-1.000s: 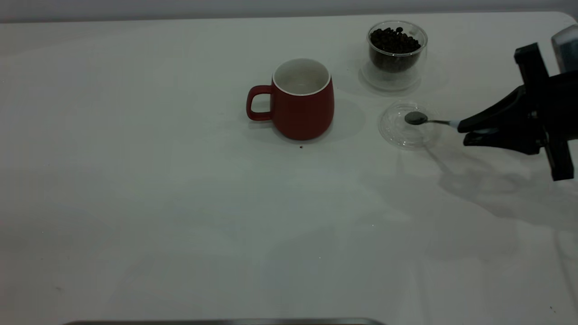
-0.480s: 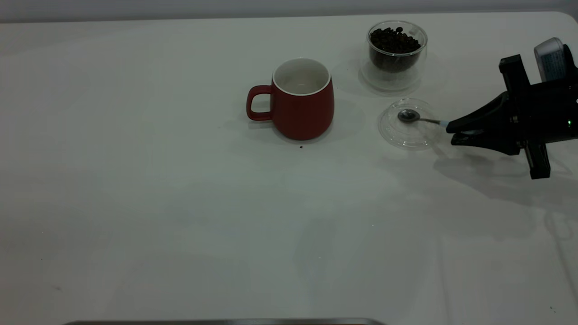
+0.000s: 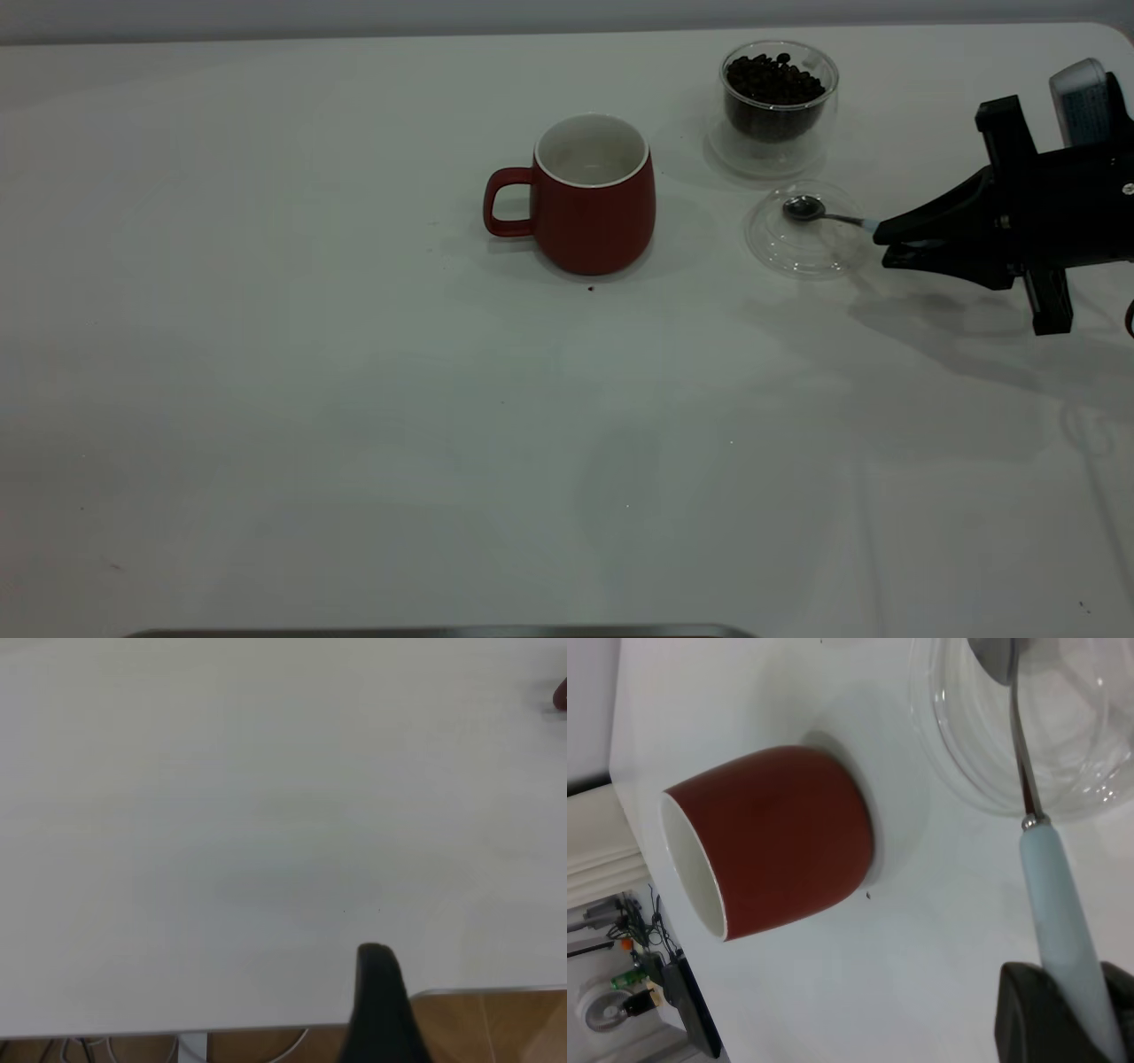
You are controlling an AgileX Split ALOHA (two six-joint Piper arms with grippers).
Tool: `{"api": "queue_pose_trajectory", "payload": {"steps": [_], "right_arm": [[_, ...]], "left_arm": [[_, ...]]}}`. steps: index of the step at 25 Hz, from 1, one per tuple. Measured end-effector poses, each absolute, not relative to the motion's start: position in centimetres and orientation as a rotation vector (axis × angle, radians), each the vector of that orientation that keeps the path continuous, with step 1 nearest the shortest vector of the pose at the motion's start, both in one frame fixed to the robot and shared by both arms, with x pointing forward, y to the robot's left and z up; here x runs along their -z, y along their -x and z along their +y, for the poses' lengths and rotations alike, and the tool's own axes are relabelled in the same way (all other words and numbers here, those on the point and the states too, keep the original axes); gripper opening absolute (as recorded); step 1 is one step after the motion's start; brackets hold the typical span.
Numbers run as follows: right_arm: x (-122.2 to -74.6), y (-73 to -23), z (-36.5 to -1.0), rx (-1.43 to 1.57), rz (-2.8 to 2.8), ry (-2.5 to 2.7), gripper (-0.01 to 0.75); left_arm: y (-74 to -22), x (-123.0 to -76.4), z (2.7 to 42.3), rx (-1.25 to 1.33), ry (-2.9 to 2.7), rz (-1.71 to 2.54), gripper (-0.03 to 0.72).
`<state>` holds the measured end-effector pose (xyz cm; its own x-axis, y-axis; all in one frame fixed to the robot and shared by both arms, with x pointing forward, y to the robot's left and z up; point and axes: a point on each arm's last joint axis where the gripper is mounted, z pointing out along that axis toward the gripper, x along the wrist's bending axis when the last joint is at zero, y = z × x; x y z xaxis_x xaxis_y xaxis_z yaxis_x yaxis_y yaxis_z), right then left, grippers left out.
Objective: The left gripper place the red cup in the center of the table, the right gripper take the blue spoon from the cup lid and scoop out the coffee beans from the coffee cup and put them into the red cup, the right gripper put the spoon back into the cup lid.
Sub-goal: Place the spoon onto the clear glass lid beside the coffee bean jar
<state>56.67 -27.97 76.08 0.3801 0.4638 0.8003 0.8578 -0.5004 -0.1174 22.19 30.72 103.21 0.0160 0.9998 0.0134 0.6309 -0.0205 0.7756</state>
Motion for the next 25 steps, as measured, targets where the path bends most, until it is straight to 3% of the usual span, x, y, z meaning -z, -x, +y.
{"api": "queue_pose_trajectory", "payload": {"steps": [13, 20, 25], "right_arm": [[-76.1, -56.75, -27.87, 1.001, -1.158, 2.111, 0.145], [-76.17, -56.78, -27.83, 1.009, -1.15, 2.105, 0.399], [-76.02, -56.62, -27.87, 0.982, -1.17, 2.109, 0.512]], "left_arm": [[-22.19, -103.21, 30.72, -0.81, -1.711, 1.675, 0.587], [-22.19, -103.21, 30.72, -0.81, -1.711, 1.675, 0.587], [-22.19, -103.21, 30.72, -0.81, -1.711, 1.675, 0.587]]}}
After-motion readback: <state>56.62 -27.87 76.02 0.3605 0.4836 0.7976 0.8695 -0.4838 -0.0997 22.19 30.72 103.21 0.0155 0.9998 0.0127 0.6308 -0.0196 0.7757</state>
